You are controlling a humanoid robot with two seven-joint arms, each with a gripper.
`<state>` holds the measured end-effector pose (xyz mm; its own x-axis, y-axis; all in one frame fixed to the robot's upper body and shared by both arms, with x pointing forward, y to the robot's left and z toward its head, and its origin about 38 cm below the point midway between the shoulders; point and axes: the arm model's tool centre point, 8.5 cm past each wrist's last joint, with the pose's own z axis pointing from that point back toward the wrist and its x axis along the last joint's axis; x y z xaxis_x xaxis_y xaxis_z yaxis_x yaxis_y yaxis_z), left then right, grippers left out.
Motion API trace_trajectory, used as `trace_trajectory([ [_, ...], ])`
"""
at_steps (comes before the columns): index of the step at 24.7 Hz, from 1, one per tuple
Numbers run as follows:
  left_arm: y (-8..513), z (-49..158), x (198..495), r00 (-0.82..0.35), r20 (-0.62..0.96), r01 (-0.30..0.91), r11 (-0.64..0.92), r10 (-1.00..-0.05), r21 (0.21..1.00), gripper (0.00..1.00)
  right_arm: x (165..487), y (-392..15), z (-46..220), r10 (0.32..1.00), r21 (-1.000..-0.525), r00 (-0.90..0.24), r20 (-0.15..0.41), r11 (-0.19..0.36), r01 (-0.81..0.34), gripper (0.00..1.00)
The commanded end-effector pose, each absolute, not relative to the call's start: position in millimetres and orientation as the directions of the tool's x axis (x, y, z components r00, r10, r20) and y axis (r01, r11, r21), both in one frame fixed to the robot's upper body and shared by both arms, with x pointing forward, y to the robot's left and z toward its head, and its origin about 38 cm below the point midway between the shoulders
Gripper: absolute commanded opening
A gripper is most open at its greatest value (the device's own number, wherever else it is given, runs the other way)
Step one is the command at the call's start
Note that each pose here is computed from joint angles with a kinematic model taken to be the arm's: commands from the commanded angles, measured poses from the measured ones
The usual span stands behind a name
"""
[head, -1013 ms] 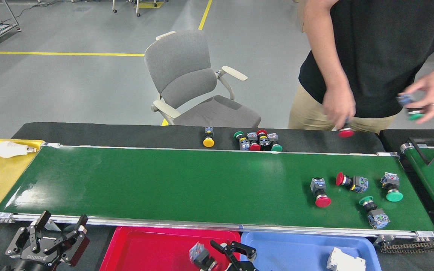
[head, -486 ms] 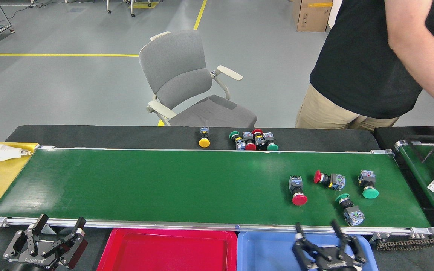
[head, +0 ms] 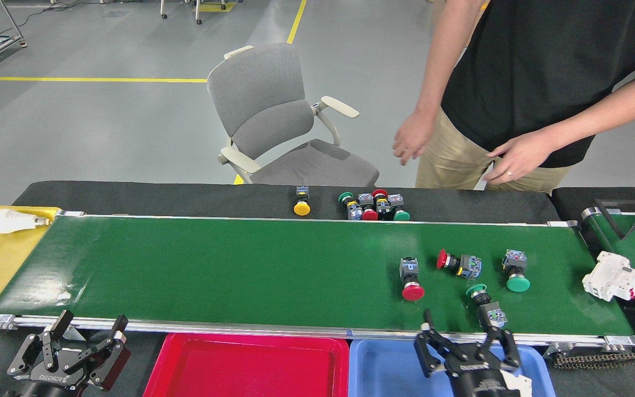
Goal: Pick switch part from conveyor to tray
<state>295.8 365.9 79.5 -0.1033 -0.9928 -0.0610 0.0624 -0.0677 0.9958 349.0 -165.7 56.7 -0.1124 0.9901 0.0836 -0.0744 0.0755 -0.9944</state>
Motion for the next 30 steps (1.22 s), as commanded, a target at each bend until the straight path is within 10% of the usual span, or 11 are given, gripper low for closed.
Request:
trace_trajectory([
  [1,368.0,87.2,299.3,-0.105,-0.078,0.042,-0.083,-0.991,0.996,1.00,365.6,-151.1,56.3,0.989,-0.991,-0.128,0.076,0.061,-0.120,1.00],
  [7,365.9,85.8,300.4,-0.108,-0.098,0.050,-0.103,-0.989,0.993,1.00,408.3,-101.7,54.7,0.985,-0.985,-0.166,0.055,0.026,-0.173,0.97],
  [12,366.2,87.4,302.3,-0.108,-0.099,0.045,-0.104,-0.989,0.994,1.00,417.4,-93.6,52.7,0.984,-0.979,-0.174,0.033,-0.003,-0.204,0.26],
  [17,367.3,87.1,302.0,-0.104,-0.099,0.046,-0.104,-0.990,0.993,1.00,412.8,-89.8,57.3,0.980,-0.984,-0.199,0.018,-0.018,-0.177,0.03],
  [21,366.9,87.4,302.0,-0.104,-0.098,0.045,-0.103,-0.990,0.994,1.00,372.5,-55.0,64.2,0.942,-0.993,-0.334,0.001,-0.039,-0.113,0.02],
  [24,366.0,87.0,302.1,-0.106,-0.098,0.046,-0.103,-0.990,0.994,1.00,330.4,-40.8,65.9,0.860,-0.995,-0.505,-0.069,-0.094,-0.024,0.07],
  [25,366.0,87.0,302.1,-0.106,-0.098,0.046,-0.103,-0.990,0.994,1.00,314.0,-31.9,68.0,0.812,-0.995,-0.577,-0.088,-0.094,0.020,0.28],
  [26,366.0,87.0,302.1,-0.106,-0.098,0.046,-0.103,-0.990,0.994,1.00,302.2,-20.4,68.2,0.772,-0.996,-0.629,-0.092,-0.080,0.047,0.75],
  [27,366.0,87.0,302.1,-0.106,-0.098,0.046,-0.103,-0.990,0.994,1.00,294.4,-12.1,68.4,0.742,-0.996,-0.664,-0.092,-0.064,0.066,1.00],
  [30,365.6,86.7,302.1,-0.105,-0.097,0.046,-0.103,-0.990,0.994,1.00,285.9,-5.3,65.9,0.693,-0.996,-0.715,-0.089,-0.062,0.064,1.00],
])
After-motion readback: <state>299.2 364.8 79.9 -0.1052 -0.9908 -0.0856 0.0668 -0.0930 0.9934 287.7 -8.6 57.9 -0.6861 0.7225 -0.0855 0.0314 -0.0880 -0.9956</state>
